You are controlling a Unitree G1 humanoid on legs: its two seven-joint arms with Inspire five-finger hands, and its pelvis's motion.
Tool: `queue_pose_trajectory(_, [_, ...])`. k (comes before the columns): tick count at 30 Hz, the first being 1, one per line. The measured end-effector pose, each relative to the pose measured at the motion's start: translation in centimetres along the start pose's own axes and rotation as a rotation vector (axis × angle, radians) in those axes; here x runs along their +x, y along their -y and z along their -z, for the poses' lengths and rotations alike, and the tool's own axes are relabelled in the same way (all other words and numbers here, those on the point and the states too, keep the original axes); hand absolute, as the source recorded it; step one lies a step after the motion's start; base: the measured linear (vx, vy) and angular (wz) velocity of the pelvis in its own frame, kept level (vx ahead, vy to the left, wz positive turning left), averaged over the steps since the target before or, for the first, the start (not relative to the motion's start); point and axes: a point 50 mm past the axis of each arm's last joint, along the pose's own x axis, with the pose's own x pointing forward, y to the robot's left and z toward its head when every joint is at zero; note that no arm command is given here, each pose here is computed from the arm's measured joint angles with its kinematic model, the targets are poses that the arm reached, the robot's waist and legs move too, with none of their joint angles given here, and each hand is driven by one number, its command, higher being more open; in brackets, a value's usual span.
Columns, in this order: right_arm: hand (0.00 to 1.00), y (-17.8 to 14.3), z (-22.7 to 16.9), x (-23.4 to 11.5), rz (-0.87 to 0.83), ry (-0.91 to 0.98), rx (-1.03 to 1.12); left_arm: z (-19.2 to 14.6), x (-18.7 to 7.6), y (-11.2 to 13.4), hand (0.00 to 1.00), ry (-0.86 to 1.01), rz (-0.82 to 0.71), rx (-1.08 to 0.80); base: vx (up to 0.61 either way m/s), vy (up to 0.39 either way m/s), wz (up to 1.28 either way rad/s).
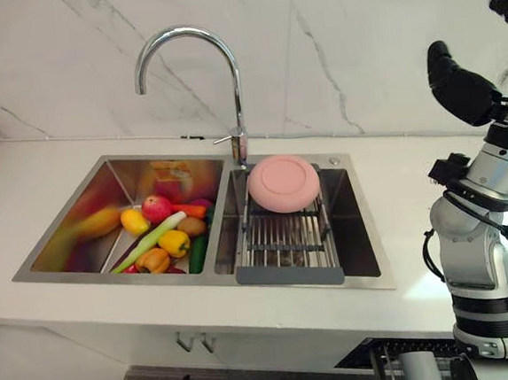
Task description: Walk over to the sink, pick up the cup, carry it to the dishwasher, place the cup inside the dishwasher, then close the dishwasher door
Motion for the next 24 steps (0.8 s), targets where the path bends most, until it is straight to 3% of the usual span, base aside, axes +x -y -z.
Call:
queue_pose_trajectory(7, [1.0, -4.9, -0.3, -4.6, -0.568, 0.003, 0.008, 0.2, 0.0, -0.5, 1.0, -0.006, -0.012, 0.008, 0.0, 0.0, 0.03])
queue_pose_trajectory(10, [1.0, -6.1, 0.2, -5.9, -0.738, 0.006, -0.028, 0.2, 0.0, -0.7, 1.0, -0.008, -0.014, 0.009, -0.01, -0.005, 0.09])
queue_pose_trajectory(24, [1.0, -9.2, 3.3, -11.0, -1.072, -0.044, -0.217, -0.3, 0.1, -0.8, 1.0, -0.007, -0.004, -0.005, -0.03, 0.004, 0.07])
